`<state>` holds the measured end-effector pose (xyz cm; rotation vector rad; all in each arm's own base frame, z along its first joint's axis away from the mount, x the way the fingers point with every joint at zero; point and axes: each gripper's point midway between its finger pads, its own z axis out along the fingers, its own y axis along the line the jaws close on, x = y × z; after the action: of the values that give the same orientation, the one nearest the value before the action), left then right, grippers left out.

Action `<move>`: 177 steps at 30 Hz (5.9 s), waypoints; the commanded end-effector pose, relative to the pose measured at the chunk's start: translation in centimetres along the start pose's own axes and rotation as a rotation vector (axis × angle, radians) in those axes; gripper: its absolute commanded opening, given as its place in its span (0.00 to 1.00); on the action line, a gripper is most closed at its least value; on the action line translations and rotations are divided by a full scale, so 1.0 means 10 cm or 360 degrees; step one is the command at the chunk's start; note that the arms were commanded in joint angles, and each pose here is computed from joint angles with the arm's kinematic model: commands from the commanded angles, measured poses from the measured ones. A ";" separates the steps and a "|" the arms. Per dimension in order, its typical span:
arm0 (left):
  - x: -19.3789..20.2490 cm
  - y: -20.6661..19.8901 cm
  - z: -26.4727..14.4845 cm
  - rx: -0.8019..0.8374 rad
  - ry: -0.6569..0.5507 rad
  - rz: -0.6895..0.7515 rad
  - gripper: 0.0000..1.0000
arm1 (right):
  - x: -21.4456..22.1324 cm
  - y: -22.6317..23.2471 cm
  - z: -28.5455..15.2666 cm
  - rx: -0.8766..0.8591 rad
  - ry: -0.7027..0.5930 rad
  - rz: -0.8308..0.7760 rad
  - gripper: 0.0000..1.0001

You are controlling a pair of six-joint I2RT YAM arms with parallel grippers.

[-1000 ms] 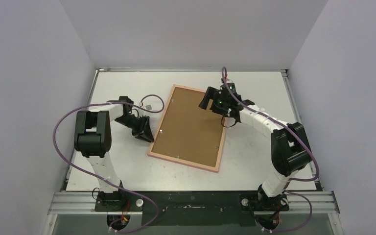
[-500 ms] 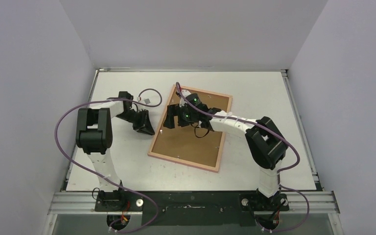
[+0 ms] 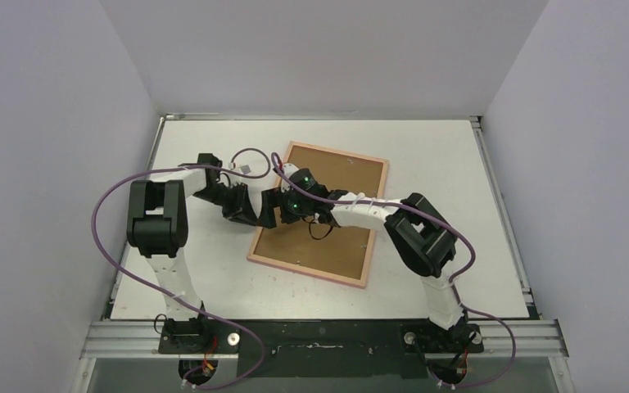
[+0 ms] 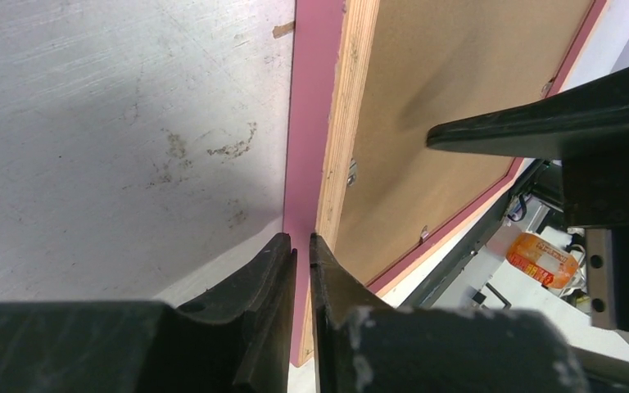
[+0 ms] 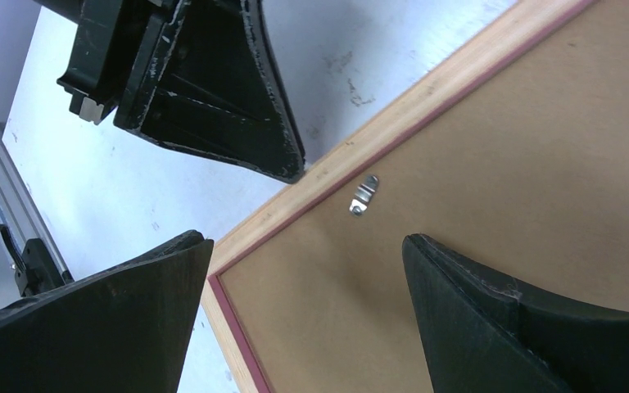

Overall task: Put the photo into the frame
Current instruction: Adjust the photo frame at the center of the board, then install the photo frame at the center of the board.

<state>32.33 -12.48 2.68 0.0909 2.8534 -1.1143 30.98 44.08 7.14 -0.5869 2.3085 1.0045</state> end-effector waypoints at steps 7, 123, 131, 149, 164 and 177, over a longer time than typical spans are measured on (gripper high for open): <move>-0.19 -0.26 -0.30 0.0167 -0.0143 0.0121 0.20 | -0.24 0.28 0.19 -0.0134 -0.0140 -0.0087 0.90; 0.09 0.08 0.11 -0.0016 0.0041 0.0056 0.04 | -0.40 0.20 0.03 -0.0263 -0.0283 -0.0005 0.90; 0.09 0.07 0.10 -0.0010 0.0039 0.0056 0.04 | -0.29 0.08 0.16 -0.0234 -0.0228 0.0021 0.90; 0.10 0.09 0.13 -0.0007 0.0042 0.0048 0.04 | 0.01 0.30 0.33 -0.0335 -0.0119 0.0045 0.90; 0.10 0.09 0.12 -0.0007 0.0042 0.0050 0.03 | 0.06 0.35 0.35 -0.0389 -0.0064 0.0028 0.91; 0.04 -0.02 0.01 0.0021 0.0007 0.0051 0.05 | -0.57 0.29 -0.10 -0.0325 -0.0250 -0.0030 0.90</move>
<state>31.28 -13.14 2.51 0.0941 2.8552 -1.2084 30.84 47.08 6.29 -0.5922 2.2190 1.2334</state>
